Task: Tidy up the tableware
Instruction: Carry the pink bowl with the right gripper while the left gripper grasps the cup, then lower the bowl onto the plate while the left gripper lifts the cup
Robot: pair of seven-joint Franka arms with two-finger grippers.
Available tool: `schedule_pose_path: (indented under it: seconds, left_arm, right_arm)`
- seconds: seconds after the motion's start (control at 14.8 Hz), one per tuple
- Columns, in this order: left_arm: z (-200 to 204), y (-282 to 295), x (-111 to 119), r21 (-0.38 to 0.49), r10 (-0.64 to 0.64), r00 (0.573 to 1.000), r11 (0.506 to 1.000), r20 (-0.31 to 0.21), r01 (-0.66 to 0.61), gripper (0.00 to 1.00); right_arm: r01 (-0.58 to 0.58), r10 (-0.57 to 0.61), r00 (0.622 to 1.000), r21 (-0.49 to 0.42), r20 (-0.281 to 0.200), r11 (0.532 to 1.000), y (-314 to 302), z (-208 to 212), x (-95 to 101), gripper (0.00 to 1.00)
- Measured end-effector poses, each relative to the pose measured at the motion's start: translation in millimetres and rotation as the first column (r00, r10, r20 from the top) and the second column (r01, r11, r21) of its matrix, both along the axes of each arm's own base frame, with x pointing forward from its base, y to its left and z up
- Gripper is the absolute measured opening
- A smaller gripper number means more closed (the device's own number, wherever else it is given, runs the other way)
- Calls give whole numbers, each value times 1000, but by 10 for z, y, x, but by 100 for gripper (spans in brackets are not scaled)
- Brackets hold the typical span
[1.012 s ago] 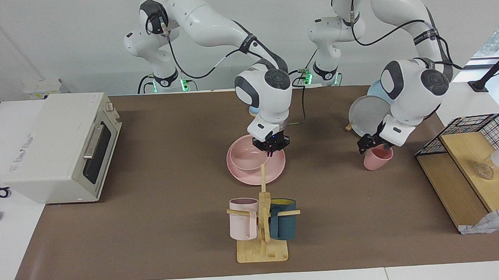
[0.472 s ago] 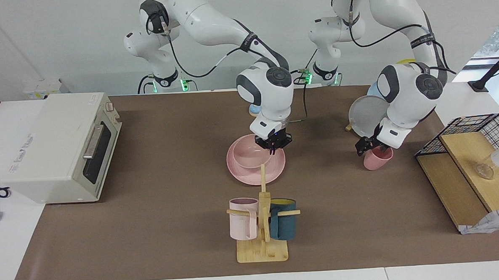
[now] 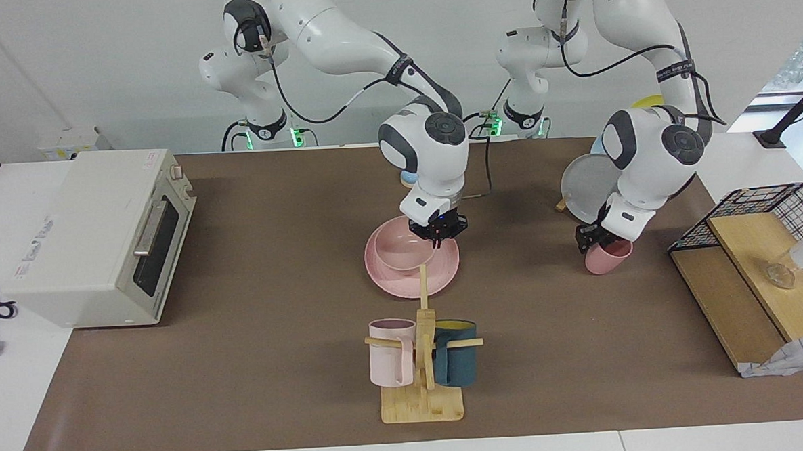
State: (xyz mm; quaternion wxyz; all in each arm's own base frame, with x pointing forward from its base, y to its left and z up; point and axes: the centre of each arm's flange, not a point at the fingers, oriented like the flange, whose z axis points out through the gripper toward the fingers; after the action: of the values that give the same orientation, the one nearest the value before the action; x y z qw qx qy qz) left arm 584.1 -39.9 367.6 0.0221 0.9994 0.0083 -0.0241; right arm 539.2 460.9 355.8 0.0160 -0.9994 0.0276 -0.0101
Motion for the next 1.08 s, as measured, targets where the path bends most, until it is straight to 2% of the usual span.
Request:
schedule_pose_path:
  seconds: [0.07,0.13,0.27,0.34,0.47,0.61,0.74,0.88,1.08]
  left_arm:
    - [10,25,5,0,-6,1000,1000,3,6,7]
    - [16,45,8,0,-7,1000,1000,5,7,5]
    - [25,65,15,-1,-7,1000,1000,8,7,5]
    - [61,63,31,-1,-8,1000,1000,12,8,5]
    - [279,26,97,-4,-16,1000,1000,9,16,5]
    - [726,-55,179,-9,-20,1000,1000,-12,20,5]
    - [1246,-261,207,-11,4,1000,1000,-28,-4,5]
    - [1636,-653,157,-3,50,997,999,-59,-50,5]
    - [1995,-1556,92,13,139,987,990,-87,-138,5]
  right_arm:
    - [5,-5,1000,11,-4,1000,10,22,-2,7]
    - [6,-6,1000,19,2,1000,22,74,7,15]
    - [7,-8,1000,27,11,1000,27,180,28,37]
    - [9,-9,1000,32,16,999,24,221,44,44]
    - [21,-22,999,44,33,999,-25,331,129,46]
    - [43,-45,998,46,43,998,-263,509,319,46]
    - [66,-66,998,22,19,998,-762,735,550,49]
    - [65,-66,997,-18,-34,998,-1418,1042,709,53]
    - [17,-23,994,-55,-110,998,-2604,1585,797,84]
